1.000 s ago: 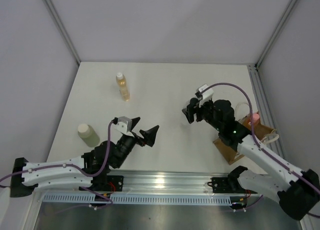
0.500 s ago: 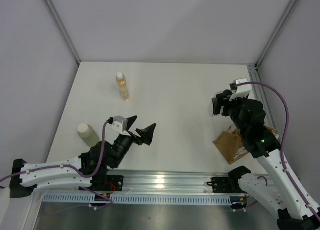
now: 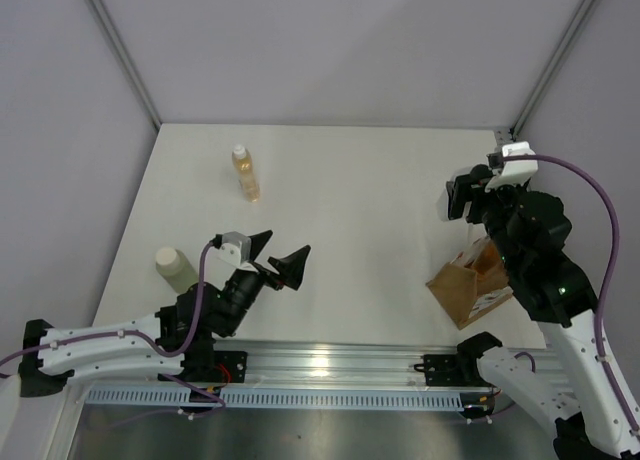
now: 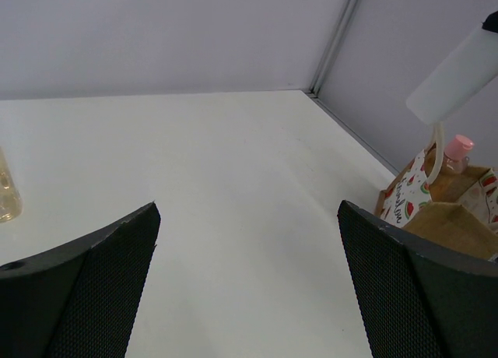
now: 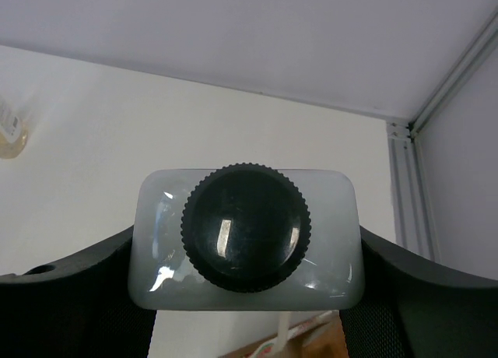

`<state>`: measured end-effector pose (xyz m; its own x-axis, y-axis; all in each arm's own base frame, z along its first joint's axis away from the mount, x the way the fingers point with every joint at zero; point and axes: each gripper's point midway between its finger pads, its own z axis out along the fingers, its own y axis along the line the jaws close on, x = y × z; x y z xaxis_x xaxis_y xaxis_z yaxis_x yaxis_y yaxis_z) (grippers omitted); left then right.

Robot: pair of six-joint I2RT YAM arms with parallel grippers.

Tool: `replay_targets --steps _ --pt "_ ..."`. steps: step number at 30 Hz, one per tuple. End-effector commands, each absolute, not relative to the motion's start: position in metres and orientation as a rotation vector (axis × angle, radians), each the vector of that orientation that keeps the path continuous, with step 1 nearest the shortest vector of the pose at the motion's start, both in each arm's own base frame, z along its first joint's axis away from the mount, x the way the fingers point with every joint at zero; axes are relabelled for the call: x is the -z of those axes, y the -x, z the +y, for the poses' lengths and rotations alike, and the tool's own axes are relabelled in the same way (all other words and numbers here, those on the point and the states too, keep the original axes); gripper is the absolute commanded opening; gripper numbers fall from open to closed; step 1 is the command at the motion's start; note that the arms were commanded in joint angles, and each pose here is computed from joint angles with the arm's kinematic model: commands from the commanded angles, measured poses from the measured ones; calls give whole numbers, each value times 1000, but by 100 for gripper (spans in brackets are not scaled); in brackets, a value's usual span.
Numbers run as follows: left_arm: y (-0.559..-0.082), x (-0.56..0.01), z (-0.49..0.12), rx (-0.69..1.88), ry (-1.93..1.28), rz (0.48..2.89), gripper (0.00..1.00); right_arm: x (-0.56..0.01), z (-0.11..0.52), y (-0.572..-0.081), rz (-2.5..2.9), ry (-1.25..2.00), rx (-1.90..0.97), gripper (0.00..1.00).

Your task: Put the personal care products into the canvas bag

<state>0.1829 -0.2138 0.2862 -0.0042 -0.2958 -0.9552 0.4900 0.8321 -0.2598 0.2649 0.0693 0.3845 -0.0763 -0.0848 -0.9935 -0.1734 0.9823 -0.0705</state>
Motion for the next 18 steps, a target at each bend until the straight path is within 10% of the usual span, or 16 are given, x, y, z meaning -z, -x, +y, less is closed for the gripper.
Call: replay_targets --steps 1,18 --pt "-185 -297 -208 634 -120 1422 99 -443 38 -243 1470 114 11 0" --pt "-184 -300 -204 645 -103 1414 99 -387 -19 -210 1551 -168 151 0"
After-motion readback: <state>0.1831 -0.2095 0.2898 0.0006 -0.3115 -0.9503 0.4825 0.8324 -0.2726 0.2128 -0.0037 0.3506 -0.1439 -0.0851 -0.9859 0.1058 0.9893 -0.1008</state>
